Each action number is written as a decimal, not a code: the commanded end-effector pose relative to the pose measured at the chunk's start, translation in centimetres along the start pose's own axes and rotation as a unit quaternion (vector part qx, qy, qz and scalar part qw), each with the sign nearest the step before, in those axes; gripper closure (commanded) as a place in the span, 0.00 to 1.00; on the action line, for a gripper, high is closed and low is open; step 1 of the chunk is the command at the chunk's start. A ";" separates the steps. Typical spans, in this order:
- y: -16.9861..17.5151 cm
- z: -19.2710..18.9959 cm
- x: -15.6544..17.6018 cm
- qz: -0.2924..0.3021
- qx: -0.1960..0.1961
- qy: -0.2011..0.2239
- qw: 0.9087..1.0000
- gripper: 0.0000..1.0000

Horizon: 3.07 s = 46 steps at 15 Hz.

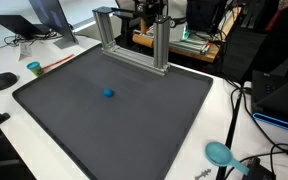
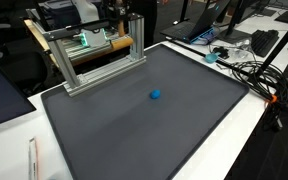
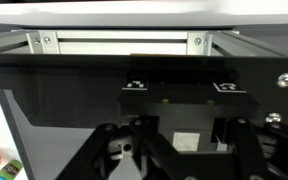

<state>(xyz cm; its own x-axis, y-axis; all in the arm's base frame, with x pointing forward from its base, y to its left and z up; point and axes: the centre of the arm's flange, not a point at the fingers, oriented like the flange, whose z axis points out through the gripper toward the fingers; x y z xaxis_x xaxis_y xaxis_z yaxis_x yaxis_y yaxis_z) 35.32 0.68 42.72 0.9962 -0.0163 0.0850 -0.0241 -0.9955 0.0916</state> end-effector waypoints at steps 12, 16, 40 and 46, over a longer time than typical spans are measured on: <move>-0.5 0.4 -0.7 0.010 0.025 -0.012 1.000 0.66; 0.0 0.2 -0.6 0.014 0.023 -0.013 1.000 0.78; 3.1 -9.7 14.7 -0.068 -0.029 0.120 0.990 0.78; -0.6 -7.8 21.4 -0.121 -0.037 0.103 0.987 0.78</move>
<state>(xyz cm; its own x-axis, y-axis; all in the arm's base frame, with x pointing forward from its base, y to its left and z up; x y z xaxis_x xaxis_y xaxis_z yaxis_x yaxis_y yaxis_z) 51.64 0.75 52.09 0.9406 0.1951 0.2777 0.1472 -0.9718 0.1840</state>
